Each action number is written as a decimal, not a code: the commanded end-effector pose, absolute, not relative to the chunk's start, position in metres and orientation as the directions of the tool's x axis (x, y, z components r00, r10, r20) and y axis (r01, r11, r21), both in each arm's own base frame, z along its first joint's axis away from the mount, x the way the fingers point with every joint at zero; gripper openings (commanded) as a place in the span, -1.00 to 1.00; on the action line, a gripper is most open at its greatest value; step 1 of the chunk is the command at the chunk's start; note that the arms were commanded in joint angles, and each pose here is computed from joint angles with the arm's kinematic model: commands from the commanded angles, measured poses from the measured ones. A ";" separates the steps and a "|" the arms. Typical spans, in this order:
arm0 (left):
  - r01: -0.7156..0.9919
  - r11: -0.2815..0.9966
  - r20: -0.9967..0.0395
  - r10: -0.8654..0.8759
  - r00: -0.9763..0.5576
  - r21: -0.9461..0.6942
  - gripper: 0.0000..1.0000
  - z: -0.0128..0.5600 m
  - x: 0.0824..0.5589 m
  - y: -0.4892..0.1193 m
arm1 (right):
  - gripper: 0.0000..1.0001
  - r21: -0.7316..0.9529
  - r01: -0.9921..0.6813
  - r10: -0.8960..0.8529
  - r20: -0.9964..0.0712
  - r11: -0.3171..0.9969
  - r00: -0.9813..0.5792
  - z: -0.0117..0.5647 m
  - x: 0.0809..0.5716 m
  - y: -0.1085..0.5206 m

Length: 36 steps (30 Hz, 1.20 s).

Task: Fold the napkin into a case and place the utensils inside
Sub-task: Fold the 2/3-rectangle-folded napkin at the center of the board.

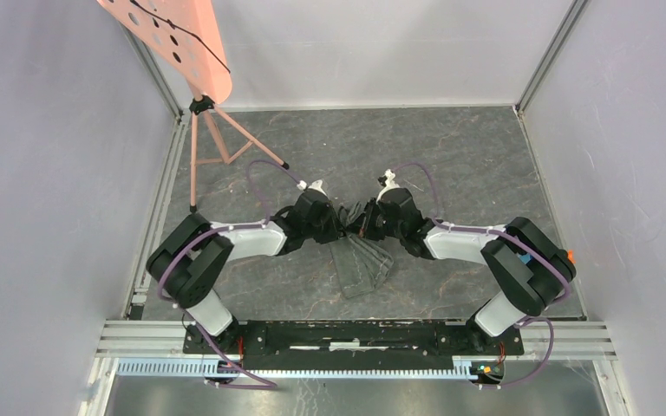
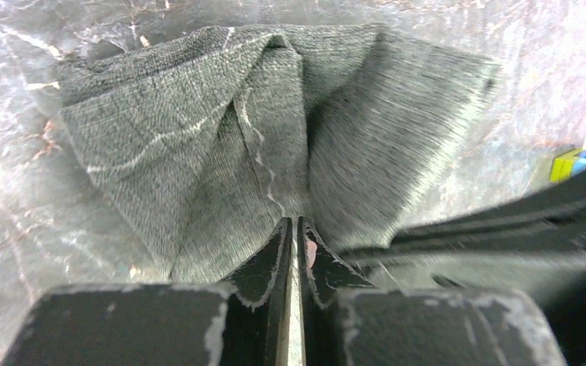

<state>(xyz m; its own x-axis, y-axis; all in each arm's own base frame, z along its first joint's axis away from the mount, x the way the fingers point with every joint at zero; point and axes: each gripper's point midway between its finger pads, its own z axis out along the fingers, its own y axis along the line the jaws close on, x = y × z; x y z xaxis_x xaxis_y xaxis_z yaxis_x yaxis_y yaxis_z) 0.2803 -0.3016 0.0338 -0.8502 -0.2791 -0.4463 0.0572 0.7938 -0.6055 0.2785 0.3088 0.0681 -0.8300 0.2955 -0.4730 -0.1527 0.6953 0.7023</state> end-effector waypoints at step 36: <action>-0.008 0.793 -0.361 -0.286 -0.888 -0.609 -0.78 0.006 0.269 -0.247 | -0.99 0.647 -0.028 0.373 -0.475 0.762 -0.797 0.055 0.285 0.352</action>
<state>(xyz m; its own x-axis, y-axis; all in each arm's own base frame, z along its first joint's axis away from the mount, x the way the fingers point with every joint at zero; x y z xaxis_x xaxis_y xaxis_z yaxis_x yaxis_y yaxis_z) 0.2795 -0.2546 0.0186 -0.8748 -0.3200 -0.3637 -0.0148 0.7681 -0.6401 0.2744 0.3353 0.0394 -0.8260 0.3060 -0.4734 -0.0539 0.7931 0.6067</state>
